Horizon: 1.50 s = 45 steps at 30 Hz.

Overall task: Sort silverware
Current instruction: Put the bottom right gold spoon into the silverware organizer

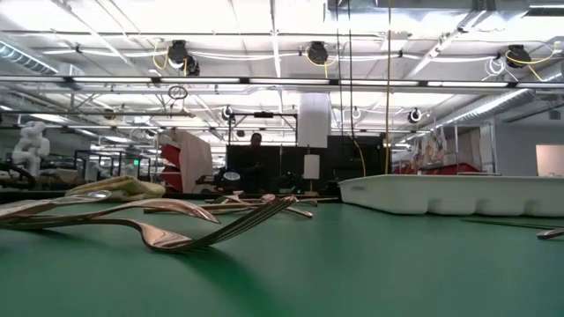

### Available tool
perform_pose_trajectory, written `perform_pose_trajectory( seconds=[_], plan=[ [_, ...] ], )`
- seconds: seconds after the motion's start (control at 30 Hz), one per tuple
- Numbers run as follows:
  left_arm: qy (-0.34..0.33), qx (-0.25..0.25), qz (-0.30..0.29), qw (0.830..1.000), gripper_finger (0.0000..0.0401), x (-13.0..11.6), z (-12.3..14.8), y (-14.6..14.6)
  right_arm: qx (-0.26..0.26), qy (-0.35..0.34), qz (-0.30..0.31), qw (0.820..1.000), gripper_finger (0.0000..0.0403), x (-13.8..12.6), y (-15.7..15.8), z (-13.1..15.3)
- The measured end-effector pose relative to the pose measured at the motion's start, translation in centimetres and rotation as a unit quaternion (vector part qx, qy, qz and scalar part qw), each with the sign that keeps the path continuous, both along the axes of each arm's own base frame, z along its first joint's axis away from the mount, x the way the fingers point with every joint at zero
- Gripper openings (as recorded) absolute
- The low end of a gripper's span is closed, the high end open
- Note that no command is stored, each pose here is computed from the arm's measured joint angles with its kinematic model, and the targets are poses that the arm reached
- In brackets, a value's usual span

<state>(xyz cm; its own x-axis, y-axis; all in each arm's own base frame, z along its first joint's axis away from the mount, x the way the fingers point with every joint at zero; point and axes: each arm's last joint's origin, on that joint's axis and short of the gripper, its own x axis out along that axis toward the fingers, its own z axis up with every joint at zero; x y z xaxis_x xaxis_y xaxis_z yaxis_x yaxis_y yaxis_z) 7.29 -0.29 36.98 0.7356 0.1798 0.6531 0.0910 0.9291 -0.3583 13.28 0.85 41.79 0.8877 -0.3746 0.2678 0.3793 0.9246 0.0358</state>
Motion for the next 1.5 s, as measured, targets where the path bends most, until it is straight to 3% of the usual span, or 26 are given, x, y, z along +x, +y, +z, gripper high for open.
perform_pose_trajectory(
  seconds=[0.1, 0.17, 0.23, 0.33, 0.47, 0.53, 0.57, 0.63, 0.7, 0.83, 0.97, 1.23, 1.37, 1.5],
  plan=[
    [0.102, 0.01, 0.029, 0.994, 0.0115, 0.5, 3.8, 0.1, -0.004, 0.105, 0.003, 0.994, 0.0144, 1.5, 0.3, 1.5],
    [0.195, 0.005, 0.047, 0.98, 0.0115, 1.0, 5.5, 0.1, 0.037, 0.177, 0.009, 0.983, 0.0152, 2.4, 0.4, 2.0],
    [0.287, 0.004, 0.052, 0.957, 0.0115, 1.4, 6.6, 0.1, 0.102, 0.261, 0.01, 0.96, 0.0165, 3.1, 0.6, 1.6],
    [0.378, -0.001, 0.06, 0.924, 0.0115, 1.9, 7.4, 0.1, 0.217, 0.407, 0.016, 0.887, 0.0187, 4.2, 1.2, -0.5],
    [0.434, -0.012, 0.094, 0.896, 0.0115, 2.3, 7.6, 0.2, 0.347, 0.586, -0.025, 0.731, 0.0209, 5.0, 2.5, -4.7],
    [0.452, -0.011, 0.105, 0.886, 0.0115, 2.4, 7.3, 0.3, 0.367, 0.64, -0.061, 0.673, 0.0217, 5.4, 3.6, -6.6],
    [0.458, -0.017, 0.104, 0.883, 0.0115, 2.3, 7.1, 0.3, 0.374, 0.656, -0.074, 0.652, 0.022, 5.7, 4.3, -7.5],
    [0.469, -0.03, 0.102, 0.877, 0.0115, 2.2, 6.8, 0.3, 0.382, 0.673, -0.079, 0.628, 0.0226, 6.1, 5.8, -9.3],
    [0.475, -0.038, 0.101, 0.873, 0.0115, 2.1, 6.6, 0.3, 0.383, 0.674, -0.066, 0.629, 0.023, 6.5, 7.4, -10.7],
    [0.486, -0.034, 0.103, 0.867, 0.0115, 1.9, 6.4, 0.4, 0.367, 0.664, -0.003, 0.652, 0.0233, 7.5, 10.8, -13.2],
    [0.52, -0.025, 0.108, 0.847, 0.0115, 2.1, 5.7, 0.3, 0.3, 0.687, 0.07, 0.659, 0.0233, 8.3, 14.0, -16.0],
    [0.579, -0.03, 0.119, 0.806, 0.0115, 3.8, 4.4, 0.1, 0.203, 0.733, 0.112, 0.64, 0.0233, 10.8, 17.0, -21.2],
    [0.597, -0.025, 0.121, 0.793, 0.0115, 4.4, 4.0, 0.0, 0.179, 0.749, 0.116, 0.628, 0.0233, 11.6, 17.7, -23.2],
    [0.605, -0.022, 0.12, 0.787, 0.0115, 4.6, 3.8, 0.0, 0.158, 0.772, 0.115, 0.605, 0.0233, 12.0, 18.0, -25.1]
  ],
)
